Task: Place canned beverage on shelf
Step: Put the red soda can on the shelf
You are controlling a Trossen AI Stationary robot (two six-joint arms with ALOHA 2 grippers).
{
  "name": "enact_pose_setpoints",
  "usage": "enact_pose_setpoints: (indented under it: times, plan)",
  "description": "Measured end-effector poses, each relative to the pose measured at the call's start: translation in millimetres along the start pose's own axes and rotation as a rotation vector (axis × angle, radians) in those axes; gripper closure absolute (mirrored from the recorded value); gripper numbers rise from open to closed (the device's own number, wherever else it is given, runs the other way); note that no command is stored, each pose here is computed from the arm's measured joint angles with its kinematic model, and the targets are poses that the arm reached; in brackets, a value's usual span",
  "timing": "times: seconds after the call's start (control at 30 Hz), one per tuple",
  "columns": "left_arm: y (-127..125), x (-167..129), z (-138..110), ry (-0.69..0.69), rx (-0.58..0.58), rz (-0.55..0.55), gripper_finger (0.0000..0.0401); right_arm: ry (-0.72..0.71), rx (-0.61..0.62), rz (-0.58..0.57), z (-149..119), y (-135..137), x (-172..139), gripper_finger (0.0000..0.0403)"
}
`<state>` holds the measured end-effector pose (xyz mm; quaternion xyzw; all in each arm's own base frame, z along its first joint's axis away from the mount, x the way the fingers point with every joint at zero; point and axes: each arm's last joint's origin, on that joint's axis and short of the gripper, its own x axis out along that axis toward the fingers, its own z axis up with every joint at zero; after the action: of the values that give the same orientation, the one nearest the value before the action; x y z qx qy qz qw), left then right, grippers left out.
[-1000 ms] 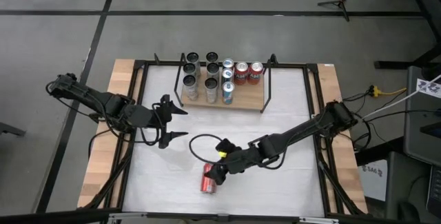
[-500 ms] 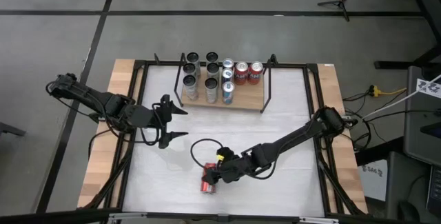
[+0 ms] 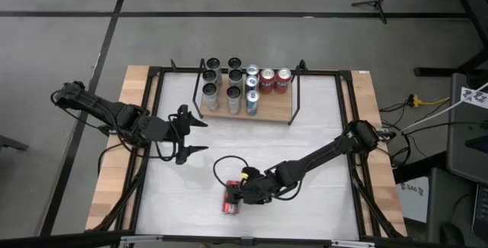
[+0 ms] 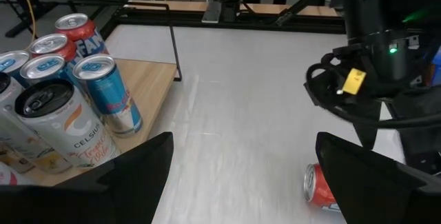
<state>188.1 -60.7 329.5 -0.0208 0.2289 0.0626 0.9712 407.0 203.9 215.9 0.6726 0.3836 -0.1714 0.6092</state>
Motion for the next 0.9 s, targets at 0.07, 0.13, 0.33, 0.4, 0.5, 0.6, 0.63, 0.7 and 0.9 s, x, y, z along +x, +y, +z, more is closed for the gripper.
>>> enact_pose_setpoints:
  times: [0.07,0.13,0.33,0.4,0.5,0.6,0.63,0.7,0.9]
  plan:
    - [0,0,0,0.000,0.000,0.000,0.0051,-0.003,0.037,-0.016,0,-1,0,0.0006]
    - [0,0,0,0.000,0.000,0.000,0.0051,-0.007,0.053,-0.026,1,-2,0,0.0005]
    - [0,0,0,0.000,0.000,0.000,0.0051,-0.017,0.122,-0.071,2,-8,3,0.0004]
    - [0,0,0,0.000,0.000,0.000,0.0051,-0.020,0.123,-0.084,3,-10,5,0.0004]
    - [0,0,0,0.000,0.000,0.000,0.0051,-0.024,0.123,-0.098,4,-13,9,0.0004]
    - [0,0,0,0.000,0.000,0.000,0.0051,-0.025,0.124,-0.087,4,-14,15,0.0004]
    - [0,0,0,0.000,0.000,0.000,0.0051,-0.029,0.127,-0.088,5,-14,15,0.0004]
    - [0,0,0,-0.001,-0.001,-0.001,0.0051,-0.028,0.161,-0.083,5,-16,22,0.0004]
    - [0,0,0,-0.001,0.000,0.000,0.0051,-0.020,0.215,-0.060,5,-17,30,0.0004]
